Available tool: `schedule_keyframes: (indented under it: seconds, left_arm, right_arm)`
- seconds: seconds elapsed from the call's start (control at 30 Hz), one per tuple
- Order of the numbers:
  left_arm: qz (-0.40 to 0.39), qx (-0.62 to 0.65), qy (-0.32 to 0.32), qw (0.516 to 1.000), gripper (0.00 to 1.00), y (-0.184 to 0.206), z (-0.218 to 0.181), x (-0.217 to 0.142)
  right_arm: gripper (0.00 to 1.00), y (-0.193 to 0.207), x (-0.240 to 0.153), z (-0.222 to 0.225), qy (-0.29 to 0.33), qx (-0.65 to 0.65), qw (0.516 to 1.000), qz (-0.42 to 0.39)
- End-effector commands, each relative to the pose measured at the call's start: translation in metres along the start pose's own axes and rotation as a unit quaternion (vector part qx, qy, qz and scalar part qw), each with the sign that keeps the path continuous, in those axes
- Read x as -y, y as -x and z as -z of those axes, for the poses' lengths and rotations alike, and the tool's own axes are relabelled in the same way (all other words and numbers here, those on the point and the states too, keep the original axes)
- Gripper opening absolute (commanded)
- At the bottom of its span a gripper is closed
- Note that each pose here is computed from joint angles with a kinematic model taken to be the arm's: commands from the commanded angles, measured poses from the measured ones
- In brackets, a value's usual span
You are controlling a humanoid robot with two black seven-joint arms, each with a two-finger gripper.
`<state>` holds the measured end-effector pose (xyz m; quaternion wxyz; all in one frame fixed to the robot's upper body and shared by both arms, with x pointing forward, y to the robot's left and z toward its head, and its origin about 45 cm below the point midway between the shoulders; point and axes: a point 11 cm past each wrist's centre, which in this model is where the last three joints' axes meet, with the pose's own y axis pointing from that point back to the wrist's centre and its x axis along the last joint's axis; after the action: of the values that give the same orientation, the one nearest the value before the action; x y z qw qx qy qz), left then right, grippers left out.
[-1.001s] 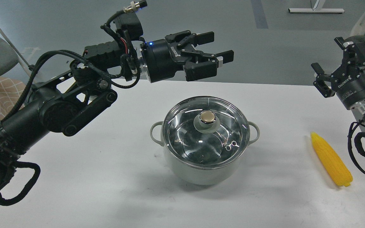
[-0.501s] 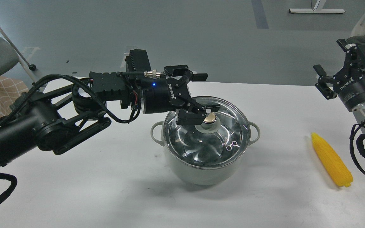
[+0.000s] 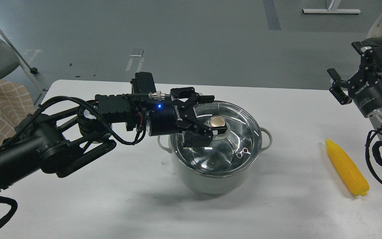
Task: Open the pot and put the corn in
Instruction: 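Swing the left gripper over the pot toward the glass lid knob, then lower the left gripper and close it on the brass lid knob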
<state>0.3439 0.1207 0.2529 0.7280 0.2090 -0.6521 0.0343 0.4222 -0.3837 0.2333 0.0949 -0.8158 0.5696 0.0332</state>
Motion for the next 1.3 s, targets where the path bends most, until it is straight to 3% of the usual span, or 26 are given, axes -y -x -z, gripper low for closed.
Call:
schedule_keyframes:
  seconds: [0.0, 0.83, 1.27]
  left_arm:
    - [0.002, -0.005, -0.003, 1.000, 0.97, 0.004, 0.002, 0.000]
    - [0.008, -0.042, -0.007, 0.999, 0.94, 0.027, 0.000, 0.012]
    - [0.011, -0.054, -0.010, 0.998, 0.77, 0.037, -0.002, 0.010]
  right_arm:
    - [0.99, 0.000, 0.000, 0.000, 0.000, 0.000, 1.000, 0.000]
    - [0.99, 0.000, -0.002, -0.003, 0.003, 0.002, 1.000, 0.000]
    - [0.99, 0.000, -0.002, -0.003, 0.003, 0.002, 1.000, -0.001]
